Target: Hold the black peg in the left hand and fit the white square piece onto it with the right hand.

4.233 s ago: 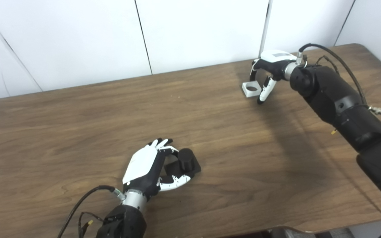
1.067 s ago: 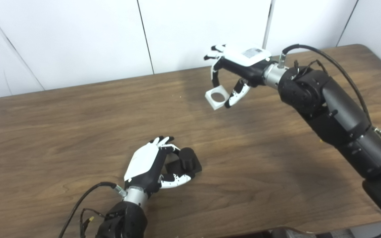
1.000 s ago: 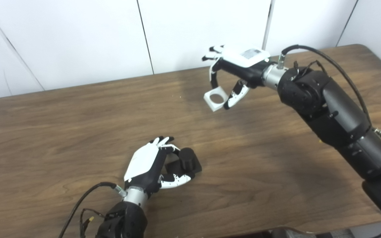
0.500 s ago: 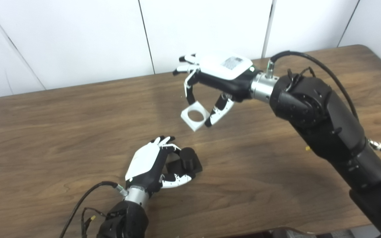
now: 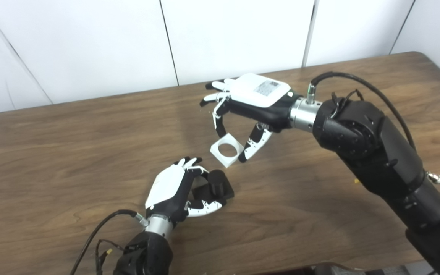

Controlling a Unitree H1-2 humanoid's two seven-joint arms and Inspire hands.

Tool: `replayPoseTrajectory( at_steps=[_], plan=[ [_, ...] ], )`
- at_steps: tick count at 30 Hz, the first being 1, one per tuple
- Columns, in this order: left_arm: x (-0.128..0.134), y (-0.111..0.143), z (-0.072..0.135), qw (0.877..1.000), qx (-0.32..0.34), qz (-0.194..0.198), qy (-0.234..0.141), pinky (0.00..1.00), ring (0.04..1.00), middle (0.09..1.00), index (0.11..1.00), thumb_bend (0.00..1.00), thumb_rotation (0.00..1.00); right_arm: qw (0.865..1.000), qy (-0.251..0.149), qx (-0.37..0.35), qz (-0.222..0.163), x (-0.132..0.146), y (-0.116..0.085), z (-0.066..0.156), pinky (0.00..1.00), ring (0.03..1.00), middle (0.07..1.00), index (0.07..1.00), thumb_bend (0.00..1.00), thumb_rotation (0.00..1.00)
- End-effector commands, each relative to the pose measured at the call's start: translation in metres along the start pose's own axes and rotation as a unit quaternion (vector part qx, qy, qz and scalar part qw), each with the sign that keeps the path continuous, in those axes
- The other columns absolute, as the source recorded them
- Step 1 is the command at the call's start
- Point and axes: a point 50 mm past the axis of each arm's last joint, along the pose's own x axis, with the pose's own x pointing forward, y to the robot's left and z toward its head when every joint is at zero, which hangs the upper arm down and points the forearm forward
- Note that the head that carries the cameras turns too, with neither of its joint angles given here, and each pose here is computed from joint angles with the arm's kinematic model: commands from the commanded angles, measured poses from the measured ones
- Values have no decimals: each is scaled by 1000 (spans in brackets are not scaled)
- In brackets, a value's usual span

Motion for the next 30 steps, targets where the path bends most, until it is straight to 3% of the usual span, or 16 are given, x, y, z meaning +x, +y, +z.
replayPoseTrajectory(
  at_steps=[1, 16, 25, 30],
  plan=[
    [5, 0, 0, 1000, 1, -2, 7, 1000, 1000, 939, 637, 545, 286, 999, -19, -25, -26, 0, -17, 6, 1000, 1000, 902, 489, 525, 148],
    [9, 0, 1, 1000, 1, -2, 7, 1000, 1000, 939, 640, 551, 302, 999, -16, -52, 7, 11, -2, 10, 1000, 1000, 912, 489, 525, 146],
    [10, 4, 2, 1000, 3, -3, 6, 1000, 1000, 941, 641, 549, 302, 998, -23, -58, 4, 15, -2, 14, 1000, 1000, 909, 488, 526, 145],
    [11, 4, 4, 1000, 8, -7, 6, 1000, 1000, 947, 652, 552, 350, 998, -26, -61, 6, 13, -3, 15, 1000, 1000, 909, 489, 526, 144]
  ],
)
